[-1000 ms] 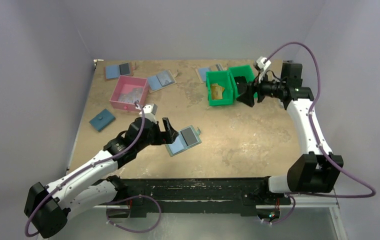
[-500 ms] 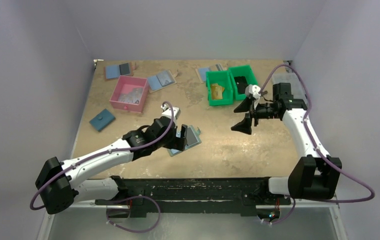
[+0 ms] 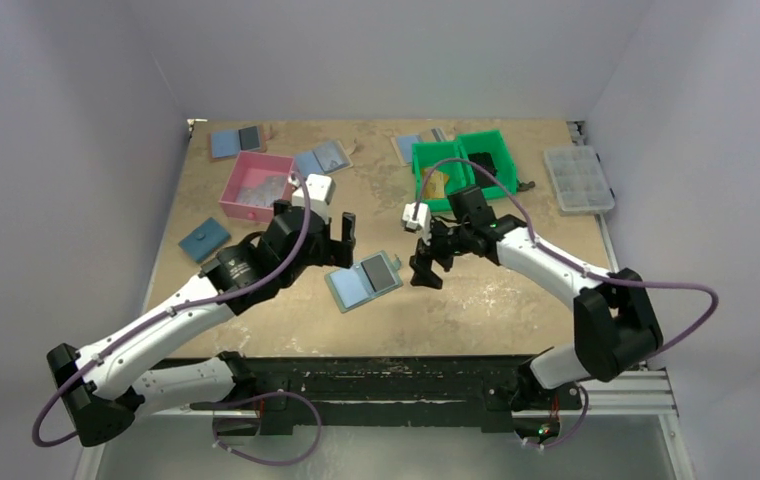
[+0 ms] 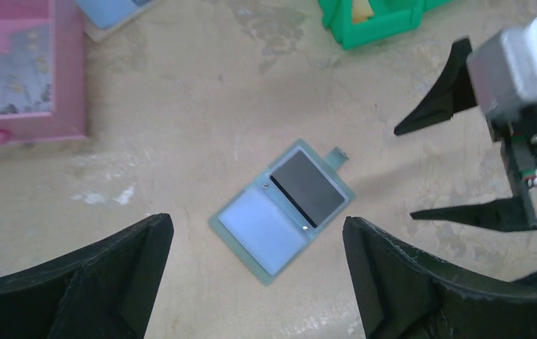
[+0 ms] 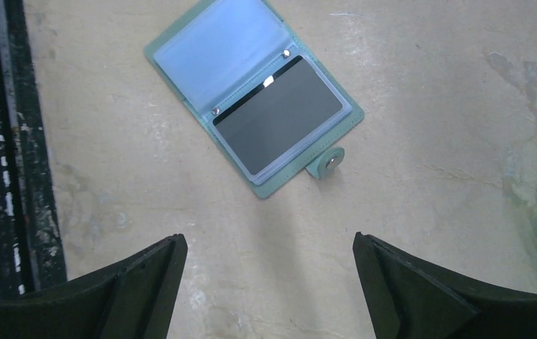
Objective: Take the credit cards out of the card holder
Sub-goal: Move the card holder to the center of the board.
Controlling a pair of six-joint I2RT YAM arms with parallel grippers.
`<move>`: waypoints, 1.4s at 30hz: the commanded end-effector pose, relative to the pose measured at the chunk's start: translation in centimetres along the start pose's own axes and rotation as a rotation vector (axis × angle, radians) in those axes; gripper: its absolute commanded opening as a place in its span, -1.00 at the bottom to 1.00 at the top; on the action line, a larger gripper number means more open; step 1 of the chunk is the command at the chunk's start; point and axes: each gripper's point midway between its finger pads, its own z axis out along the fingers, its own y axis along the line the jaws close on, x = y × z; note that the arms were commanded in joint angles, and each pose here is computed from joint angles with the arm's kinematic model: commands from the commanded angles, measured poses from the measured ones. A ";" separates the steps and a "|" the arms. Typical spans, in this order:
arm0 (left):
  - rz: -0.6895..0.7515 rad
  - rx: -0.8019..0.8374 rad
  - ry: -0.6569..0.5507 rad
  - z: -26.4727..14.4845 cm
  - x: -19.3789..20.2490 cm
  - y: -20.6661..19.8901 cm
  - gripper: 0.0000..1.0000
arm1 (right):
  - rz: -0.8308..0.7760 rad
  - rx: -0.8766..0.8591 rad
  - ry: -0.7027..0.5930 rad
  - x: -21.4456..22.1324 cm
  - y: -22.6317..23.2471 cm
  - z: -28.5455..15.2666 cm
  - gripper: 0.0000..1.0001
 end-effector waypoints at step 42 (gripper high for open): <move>-0.067 -0.369 -0.176 -0.4 -1.2 16.9 0.98 | 0.081 0.101 0.129 -1.0 -7.0 6.7 0.91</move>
